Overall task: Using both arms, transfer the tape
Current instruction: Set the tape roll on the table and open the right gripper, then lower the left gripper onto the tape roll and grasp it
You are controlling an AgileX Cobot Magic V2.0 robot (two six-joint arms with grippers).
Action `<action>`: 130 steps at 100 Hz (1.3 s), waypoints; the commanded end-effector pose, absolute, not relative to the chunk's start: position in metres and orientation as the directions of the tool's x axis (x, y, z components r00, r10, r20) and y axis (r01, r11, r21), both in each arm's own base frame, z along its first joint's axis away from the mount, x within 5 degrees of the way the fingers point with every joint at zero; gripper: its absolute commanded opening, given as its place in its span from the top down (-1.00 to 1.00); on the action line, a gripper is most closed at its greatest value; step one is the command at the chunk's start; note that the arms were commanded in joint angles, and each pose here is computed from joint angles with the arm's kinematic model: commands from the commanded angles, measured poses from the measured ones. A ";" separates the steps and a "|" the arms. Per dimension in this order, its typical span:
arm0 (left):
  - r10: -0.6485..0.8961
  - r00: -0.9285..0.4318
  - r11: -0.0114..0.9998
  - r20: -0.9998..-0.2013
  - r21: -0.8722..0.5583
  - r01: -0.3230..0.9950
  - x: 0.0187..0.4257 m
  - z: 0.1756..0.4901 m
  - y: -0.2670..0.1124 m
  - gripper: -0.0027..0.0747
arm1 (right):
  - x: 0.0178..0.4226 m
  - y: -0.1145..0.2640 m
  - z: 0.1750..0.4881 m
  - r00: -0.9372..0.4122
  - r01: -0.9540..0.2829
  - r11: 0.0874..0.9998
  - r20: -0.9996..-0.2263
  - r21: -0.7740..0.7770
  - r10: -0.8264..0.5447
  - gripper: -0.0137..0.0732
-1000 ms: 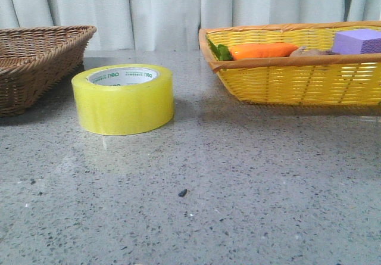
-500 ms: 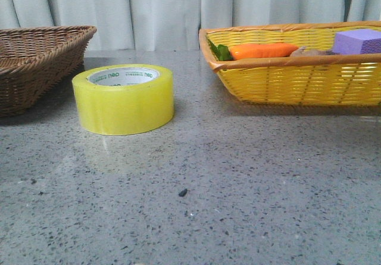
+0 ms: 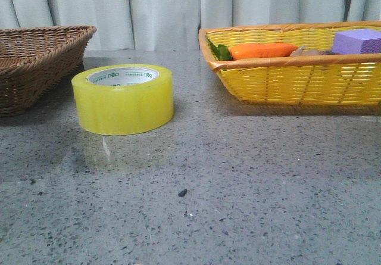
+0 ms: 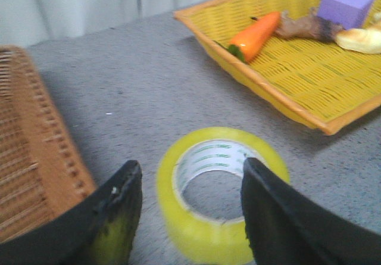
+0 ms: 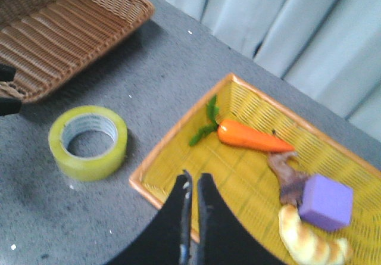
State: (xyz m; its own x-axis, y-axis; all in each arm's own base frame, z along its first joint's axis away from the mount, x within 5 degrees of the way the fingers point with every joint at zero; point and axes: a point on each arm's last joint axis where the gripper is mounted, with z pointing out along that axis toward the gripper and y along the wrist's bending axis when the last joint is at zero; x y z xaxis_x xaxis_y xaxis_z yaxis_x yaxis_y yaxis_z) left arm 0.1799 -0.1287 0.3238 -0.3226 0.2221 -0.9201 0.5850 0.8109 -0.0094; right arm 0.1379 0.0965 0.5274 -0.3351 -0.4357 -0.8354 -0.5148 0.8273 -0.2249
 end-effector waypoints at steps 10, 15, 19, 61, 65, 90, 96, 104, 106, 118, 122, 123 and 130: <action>0.265 -0.335 0.769 -0.904 -0.012 0.640 0.201 0.338 -0.166 0.02 | 0.114 0.069 0.513 -0.272 -0.465 0.863 -0.896 -0.198 -0.352 0.85; 0.306 -0.375 0.760 -0.875 -0.013 0.650 0.208 0.335 -0.175 0.02 | 0.109 0.064 0.504 -0.283 -0.459 0.869 -0.897 -0.185 -0.340 0.85; 0.330 -0.399 0.756 -0.855 -0.014 0.655 0.214 0.333 -0.182 0.02 | 0.107 0.062 0.496 -0.293 -0.459 0.870 -0.893 -0.183 -0.342 0.85; 0.513 -0.512 0.699 -0.689 -0.012 0.715 0.246 0.317 -0.230 0.02 | 0.096 0.050 0.452 -0.384 -0.442 0.884 -0.859 -0.153 -0.340 0.85; 0.519 -0.521 0.698 -0.678 -0.015 0.716 0.247 0.315 -0.232 0.02 | 0.096 0.051 0.452 -0.380 -0.443 0.883 -0.860 -0.153 -0.340 0.85; 0.568 -0.570 0.696 -0.593 -0.023 0.718 0.258 0.293 -0.242 0.02 | 0.097 0.052 0.453 -0.364 -0.446 0.882 -0.870 -0.151 -0.333 0.85; 0.574 -0.575 0.696 -0.583 -0.022 0.718 0.260 0.288 -0.243 0.02 | 0.097 0.052 0.454 -0.362 -0.447 0.882 -0.871 -0.151 -0.332 0.85; 0.581 -0.584 0.698 -0.567 -0.023 0.716 0.262 0.283 -0.244 0.02 | 0.097 0.052 0.454 -0.362 -0.447 0.882 -0.871 -0.151 -0.332 0.85; 0.582 -0.587 0.698 -0.563 -0.024 0.715 0.263 0.281 -0.244 0.02 | 0.097 0.052 0.454 -0.362 -0.447 0.882 -0.871 -0.151 -0.332 0.85; 0.583 -0.588 0.699 -0.561 -0.024 0.715 0.263 0.280 -0.245 0.02 | 0.097 0.052 0.454 -0.362 -0.447 0.882 -0.871 -0.151 -0.332 0.85; 0.581 -0.588 0.699 -0.562 -0.026 0.715 0.263 0.280 -0.245 0.05 | 0.097 0.052 0.454 -0.362 -0.447 0.882 -0.871 -0.151 -0.332 0.85; 0.580 -0.588 0.699 -0.564 -0.025 0.715 0.263 0.280 -0.245 0.06 | 0.097 0.052 0.454 -0.362 -0.447 0.882 -0.871 -0.151 -0.332 0.85; 0.580 -0.588 0.699 -0.564 -0.025 0.715 0.263 0.280 -0.245 0.17 | 0.097 0.052 0.454 -0.362 -0.447 0.882 -0.871 -0.151 -0.332 0.85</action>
State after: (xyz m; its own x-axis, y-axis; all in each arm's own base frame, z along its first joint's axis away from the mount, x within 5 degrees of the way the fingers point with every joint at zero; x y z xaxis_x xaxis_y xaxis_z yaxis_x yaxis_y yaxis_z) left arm 0.2633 -0.2426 0.2563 -0.6207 0.6250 -0.4733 0.7167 0.6972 -0.0192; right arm 0.0958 0.0543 0.4410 -0.4434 -0.3606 -0.8206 -0.4632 0.8760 -0.1346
